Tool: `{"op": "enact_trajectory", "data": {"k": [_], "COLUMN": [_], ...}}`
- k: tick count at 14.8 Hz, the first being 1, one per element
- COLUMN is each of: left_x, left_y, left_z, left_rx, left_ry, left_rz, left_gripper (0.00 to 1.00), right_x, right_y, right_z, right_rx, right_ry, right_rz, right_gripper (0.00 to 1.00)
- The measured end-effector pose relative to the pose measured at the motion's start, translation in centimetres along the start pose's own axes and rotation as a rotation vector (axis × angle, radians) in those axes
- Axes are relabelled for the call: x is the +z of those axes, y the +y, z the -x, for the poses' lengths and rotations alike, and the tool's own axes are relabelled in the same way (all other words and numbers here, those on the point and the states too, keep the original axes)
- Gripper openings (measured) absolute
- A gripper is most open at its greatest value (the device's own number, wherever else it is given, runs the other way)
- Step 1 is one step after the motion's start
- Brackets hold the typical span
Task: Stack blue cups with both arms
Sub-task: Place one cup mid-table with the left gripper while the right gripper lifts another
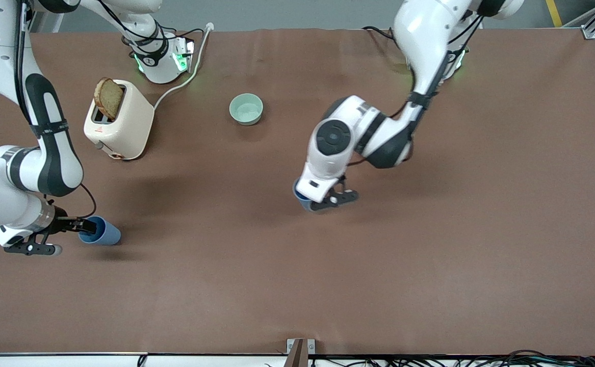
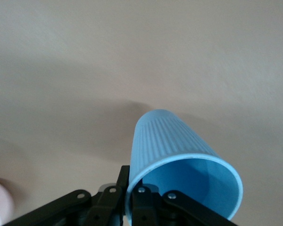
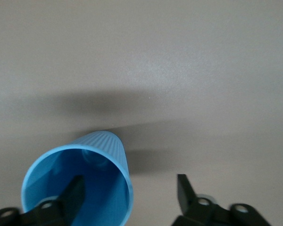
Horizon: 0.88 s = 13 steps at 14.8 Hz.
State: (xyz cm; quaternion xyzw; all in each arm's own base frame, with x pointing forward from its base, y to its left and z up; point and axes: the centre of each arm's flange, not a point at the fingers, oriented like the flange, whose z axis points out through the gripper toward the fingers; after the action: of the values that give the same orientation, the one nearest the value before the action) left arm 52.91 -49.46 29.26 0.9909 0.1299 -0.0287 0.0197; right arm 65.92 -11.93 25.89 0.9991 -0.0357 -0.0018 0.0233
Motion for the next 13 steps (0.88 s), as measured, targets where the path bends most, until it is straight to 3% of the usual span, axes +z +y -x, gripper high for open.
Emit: {"op": "enact_trajectory", "data": {"k": [2,3,4,9,13], "left_x": [2.0,2.8,3.6,1.4,-10.6], "left_y": [0.9,1.1,1.1,1.1,-4.0], "left_z": [0.7,0.7,0.6,-1.2,-7.3], "left_rx": [-0.014,-0.027,-0.039,-0.070,-0.123], "left_ry": [-0.001,-0.011,-0.022,-0.008,0.052], "left_rz": [0.015,0.034,0.044,0.096,0.149], "left_gripper": [0.05,0.05,0.11,0.57,0.95], "right_x": [0.7,0.8,0.9,-0.7,-7.6], "right_y": [-0.3,-0.4,-0.4,-0.1,-3.3], "right_z": [0.0,0.0,0.0,-1.1,-3.8], "right_rx": [0.018,0.023,0.024,0.017,-0.005], "right_ry": [-0.003,-0.004,-0.003,0.031,0.007], "right_rz": [-0.025,-0.032,-0.035,-0.033,-0.076], "right_gripper": [0.62,0.62,0.57,0.05,0.04]}}
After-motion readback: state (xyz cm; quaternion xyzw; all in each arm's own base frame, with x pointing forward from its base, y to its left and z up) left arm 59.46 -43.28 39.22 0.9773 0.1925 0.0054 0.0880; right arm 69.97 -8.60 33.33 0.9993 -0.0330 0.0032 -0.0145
